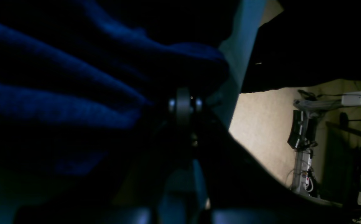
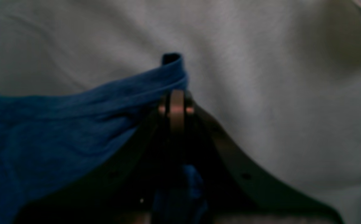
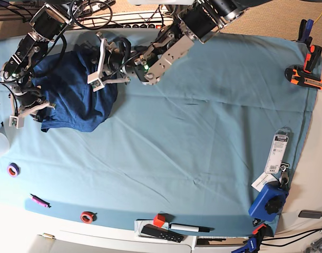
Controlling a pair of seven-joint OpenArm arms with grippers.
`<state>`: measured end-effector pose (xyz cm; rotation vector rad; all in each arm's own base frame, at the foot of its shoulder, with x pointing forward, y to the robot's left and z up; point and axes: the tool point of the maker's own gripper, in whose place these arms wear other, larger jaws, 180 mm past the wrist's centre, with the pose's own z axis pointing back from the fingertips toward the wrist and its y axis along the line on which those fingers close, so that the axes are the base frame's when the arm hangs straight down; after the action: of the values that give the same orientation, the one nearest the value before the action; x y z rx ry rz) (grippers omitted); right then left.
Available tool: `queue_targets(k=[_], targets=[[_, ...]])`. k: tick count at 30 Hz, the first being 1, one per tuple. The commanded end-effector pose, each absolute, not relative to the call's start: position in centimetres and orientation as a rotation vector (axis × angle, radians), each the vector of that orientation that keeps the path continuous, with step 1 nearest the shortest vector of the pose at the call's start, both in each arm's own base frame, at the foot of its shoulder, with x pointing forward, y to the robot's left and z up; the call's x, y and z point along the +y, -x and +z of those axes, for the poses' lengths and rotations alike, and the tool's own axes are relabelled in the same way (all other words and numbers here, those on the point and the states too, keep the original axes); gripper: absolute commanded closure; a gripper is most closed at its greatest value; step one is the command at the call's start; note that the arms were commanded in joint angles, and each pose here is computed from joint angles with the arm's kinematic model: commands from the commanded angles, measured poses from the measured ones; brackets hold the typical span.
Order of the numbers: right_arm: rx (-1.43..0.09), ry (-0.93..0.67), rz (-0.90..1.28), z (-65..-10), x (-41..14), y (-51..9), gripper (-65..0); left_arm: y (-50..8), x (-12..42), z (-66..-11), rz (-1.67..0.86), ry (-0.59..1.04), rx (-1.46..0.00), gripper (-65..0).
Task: Layout the t-shirt on the table in an organized manner, then fold the t-shirt properly
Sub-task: 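Press and square the shirt pile with the left gripper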
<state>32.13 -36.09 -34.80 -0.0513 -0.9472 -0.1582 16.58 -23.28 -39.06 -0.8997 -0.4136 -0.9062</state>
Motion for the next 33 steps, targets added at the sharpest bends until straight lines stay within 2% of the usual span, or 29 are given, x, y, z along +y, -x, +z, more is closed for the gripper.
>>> queue_targets(k=[1,4,13,17,22,24,26,31,33], targets=[[-1.020,0.079,-0.142,-32.3,-37.0,-33.4,0.0,-16.1,-23.9,-38.6,-0.934,0.892,-0.401,0.0],[-1.036,0.092,-0.142,-31.5,-37.5,-33.9,0.0,-15.3,-24.3,-38.0,-0.967,0.950,-0.411,0.0],[-1.014,0.136,-0.153,-29.6,-40.6,-32.9,0.0,-13.2,-25.5,-32.3,-1.115,1.276,-0.411,0.0],[-1.088,-0.043,-0.246,-28.1,-40.2,-32.2,0.0,-13.4,-25.6,-30.8,-1.149,1.337,-0.439,0.0],[-1.277,-0.504,-0.322,-24.3,-37.1,-29.3,0.0,-14.7,-26.2,-28.8,-1.086,1.405,-0.517,0.0],[-1.332,-0.627,-0.357,-23.6,-36.5,-27.2,0.0,-16.0,-26.3,-27.7,-1.022,1.441,-0.578,0.0],[-1.373,-0.657,-0.427,-24.0,-37.0,-25.0,0.0,-17.6,-26.0,-26.8,-0.957,1.461,-0.634,0.0],[-1.283,-0.638,-0.561,-28.3,-36.6,-20.5,0.0,-21.0,-25.1,-26.1,-0.851,1.437,-0.744,0.0],[-1.255,-0.647,-0.588,-29.4,-36.0,-19.6,0.0,-22.5,-25.1,-26.5,-0.797,1.376,-0.780,0.0]])
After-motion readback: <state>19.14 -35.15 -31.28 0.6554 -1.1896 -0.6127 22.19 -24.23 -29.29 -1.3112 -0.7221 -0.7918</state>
